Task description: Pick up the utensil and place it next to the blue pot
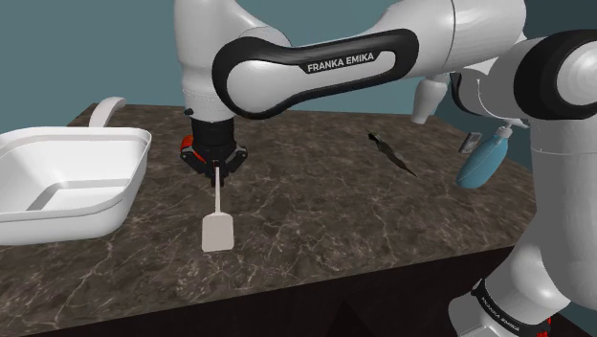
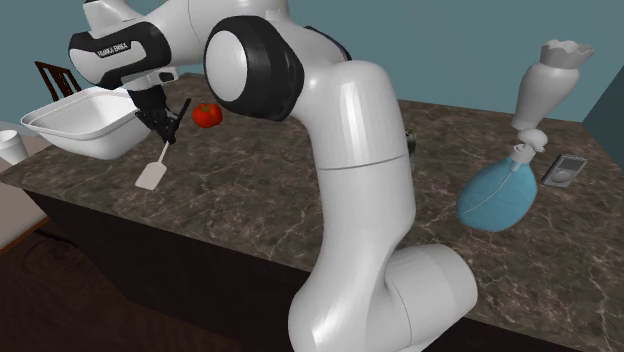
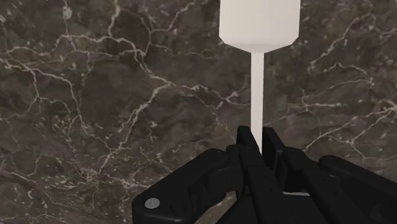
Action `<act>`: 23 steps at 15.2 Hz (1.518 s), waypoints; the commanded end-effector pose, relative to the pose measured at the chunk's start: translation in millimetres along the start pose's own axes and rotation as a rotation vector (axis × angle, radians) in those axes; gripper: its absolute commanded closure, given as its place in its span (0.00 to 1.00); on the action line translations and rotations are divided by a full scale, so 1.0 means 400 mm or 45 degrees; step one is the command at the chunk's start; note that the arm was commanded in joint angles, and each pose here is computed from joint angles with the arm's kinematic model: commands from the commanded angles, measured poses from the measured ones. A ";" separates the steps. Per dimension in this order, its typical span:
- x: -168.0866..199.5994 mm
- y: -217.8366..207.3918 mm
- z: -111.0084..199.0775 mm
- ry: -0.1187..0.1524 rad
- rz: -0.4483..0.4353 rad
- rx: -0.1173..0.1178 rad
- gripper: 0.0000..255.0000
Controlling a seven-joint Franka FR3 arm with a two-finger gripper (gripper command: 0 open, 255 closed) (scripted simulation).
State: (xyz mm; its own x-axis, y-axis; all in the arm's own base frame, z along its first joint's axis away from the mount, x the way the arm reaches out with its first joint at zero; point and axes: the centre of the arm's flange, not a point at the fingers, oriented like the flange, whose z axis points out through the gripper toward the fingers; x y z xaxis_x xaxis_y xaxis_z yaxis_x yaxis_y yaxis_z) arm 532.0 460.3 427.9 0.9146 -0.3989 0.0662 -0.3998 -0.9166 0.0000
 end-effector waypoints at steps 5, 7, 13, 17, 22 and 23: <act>-0.006 0.001 0.077 0.000 0.000 0.001 1.00; -0.008 0.001 0.103 0.000 0.000 0.001 1.00; -0.014 0.001 0.193 0.000 0.000 0.001 1.00; -0.014 0.001 0.193 0.000 0.000 0.001 1.00; -0.013 0.001 0.193 0.000 0.000 0.001 0.00; -0.013 0.001 0.193 0.000 0.000 0.001 0.00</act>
State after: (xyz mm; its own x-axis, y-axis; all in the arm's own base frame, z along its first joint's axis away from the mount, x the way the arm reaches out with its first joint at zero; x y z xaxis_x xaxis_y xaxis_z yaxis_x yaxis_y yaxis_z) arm 531.6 460.2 350.6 0.9146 -0.3989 0.0663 -0.3997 -0.9166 -0.0004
